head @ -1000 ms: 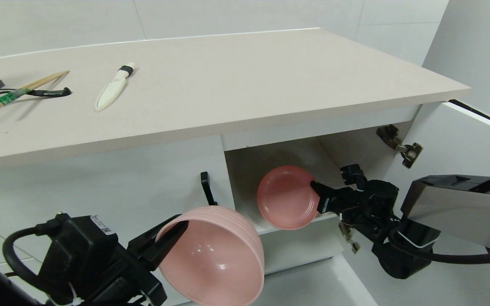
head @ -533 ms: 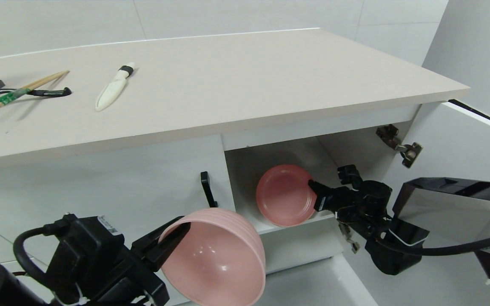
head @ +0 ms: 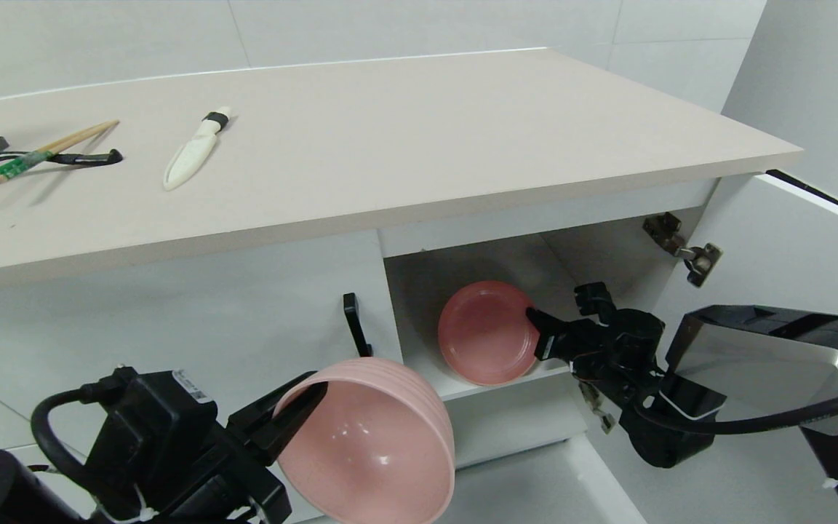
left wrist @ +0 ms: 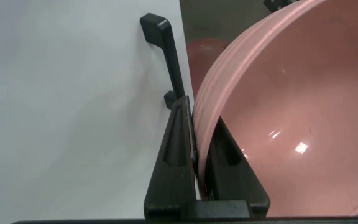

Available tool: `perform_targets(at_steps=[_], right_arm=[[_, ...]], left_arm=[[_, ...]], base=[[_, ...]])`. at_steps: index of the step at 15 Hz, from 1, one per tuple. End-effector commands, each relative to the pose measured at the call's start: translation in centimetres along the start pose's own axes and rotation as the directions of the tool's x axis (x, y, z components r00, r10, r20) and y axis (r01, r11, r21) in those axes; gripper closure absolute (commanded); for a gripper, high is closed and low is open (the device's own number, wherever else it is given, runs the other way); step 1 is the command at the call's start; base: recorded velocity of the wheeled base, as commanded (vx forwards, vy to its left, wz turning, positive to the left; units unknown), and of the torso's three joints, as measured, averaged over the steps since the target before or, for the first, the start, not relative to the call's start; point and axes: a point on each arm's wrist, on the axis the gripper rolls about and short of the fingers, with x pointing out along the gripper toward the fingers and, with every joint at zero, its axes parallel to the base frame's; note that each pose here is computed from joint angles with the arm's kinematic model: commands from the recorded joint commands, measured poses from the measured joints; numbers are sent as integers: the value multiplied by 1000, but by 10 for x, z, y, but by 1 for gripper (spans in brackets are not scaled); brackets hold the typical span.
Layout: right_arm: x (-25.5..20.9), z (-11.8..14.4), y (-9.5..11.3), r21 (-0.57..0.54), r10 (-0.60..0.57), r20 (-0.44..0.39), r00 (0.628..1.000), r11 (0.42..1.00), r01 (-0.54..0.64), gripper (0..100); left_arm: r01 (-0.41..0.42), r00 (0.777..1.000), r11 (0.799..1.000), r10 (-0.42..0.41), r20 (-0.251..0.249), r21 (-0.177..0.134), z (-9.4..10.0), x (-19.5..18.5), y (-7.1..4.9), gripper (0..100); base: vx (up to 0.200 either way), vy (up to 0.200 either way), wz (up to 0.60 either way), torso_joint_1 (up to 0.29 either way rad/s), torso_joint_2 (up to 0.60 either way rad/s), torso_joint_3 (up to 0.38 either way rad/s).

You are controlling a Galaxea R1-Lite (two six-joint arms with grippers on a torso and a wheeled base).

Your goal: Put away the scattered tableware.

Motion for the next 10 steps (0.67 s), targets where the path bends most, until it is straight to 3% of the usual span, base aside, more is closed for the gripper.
perform_targets(at_steps=[1,10], right_arm=[[2,-1,-2,-1,-8,2,1000,1000,8,100],[8,-4,-7,-1,-48,14,999,999,48,100]], left_arm=[[0,1000,1000,0,0,0,0,0,0,100],[1,1000,1000,-1,-2,0,0,0,0,100]], base=[[0,0,0,0,0,0],[0,0,0,0,0,0]])
